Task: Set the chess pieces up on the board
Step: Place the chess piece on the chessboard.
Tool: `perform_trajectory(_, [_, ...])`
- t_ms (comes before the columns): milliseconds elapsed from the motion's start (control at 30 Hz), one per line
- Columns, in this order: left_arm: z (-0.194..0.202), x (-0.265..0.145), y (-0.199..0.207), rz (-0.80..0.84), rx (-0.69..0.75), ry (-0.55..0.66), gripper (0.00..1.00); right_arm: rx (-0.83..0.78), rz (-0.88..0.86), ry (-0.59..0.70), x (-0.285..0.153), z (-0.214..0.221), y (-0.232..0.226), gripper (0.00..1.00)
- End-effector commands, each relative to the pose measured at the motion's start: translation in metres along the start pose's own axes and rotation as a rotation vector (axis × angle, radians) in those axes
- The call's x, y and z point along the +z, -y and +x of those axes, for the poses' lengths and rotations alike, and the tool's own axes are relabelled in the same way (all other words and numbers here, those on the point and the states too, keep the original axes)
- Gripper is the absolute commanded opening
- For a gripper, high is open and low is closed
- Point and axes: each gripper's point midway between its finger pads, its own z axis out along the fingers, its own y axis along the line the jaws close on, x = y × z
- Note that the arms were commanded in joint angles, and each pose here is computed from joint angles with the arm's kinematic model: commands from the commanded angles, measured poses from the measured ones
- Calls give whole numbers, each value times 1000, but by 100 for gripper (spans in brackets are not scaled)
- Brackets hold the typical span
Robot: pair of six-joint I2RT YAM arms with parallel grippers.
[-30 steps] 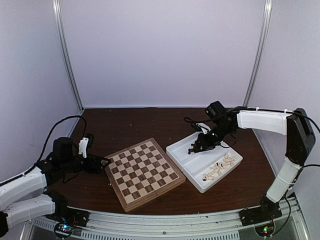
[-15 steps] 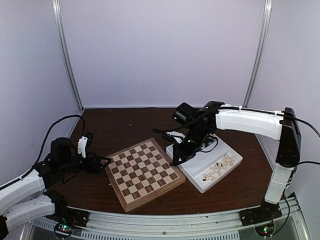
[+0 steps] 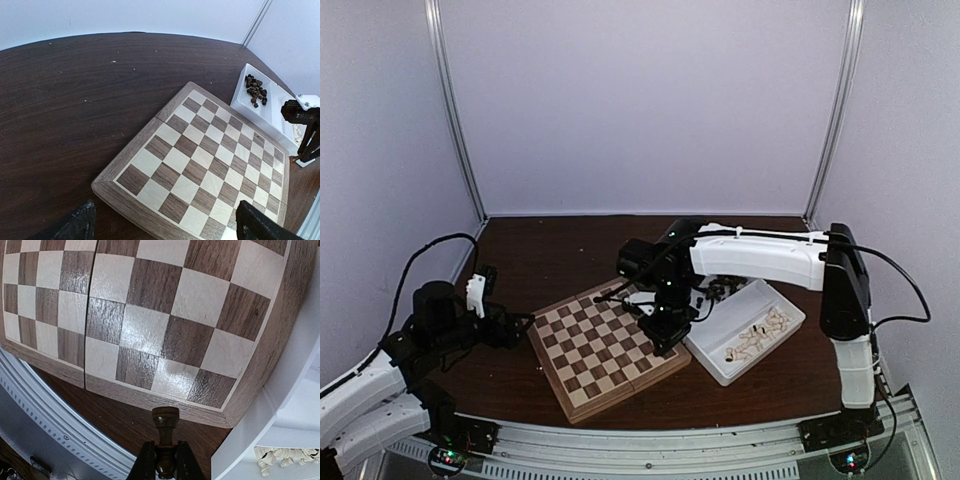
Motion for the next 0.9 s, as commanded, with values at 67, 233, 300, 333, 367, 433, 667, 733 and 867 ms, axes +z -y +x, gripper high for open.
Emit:
perform_trajectory(67, [-1, -1, -3, -19, 5, 19, 98, -7, 108, -52, 2, 0, 12, 8])
perform_trajectory(233, [-1, -1, -4, -20, 3, 19, 98, -14, 145, -91, 10, 0, 17, 10])
perform_trajectory(300, [0, 0, -4, -20, 2, 17, 98, -19, 154, -108, 14, 1, 18, 10])
perform_trajectory(333, [0, 0, -4, -20, 2, 17, 97, -22, 153, -114, 15, 0, 18, 10])
perform_trajectory(367, [0, 0, -4, -21, 1, 16, 98, -24, 154, -116, 16, 0, 18, 10])
perform_trajectory(433, [0, 0, -4, -20, 0, 16, 98, -30, 150, -119, 18, -1, 16, 11])
perform_trajectory(667, [0, 1, -4, -23, 0, 12, 98, -41, 163, -134, 23, -4, 18, 20])
perform_trajectory(733, [0, 1, -5, -25, 0, 13, 98, -45, 156, -113, 20, -7, 16, 34])
perform_trajectory(867, [0, 2, -5, -26, -1, 8, 98, -54, 128, -36, 5, -16, 10, 46])
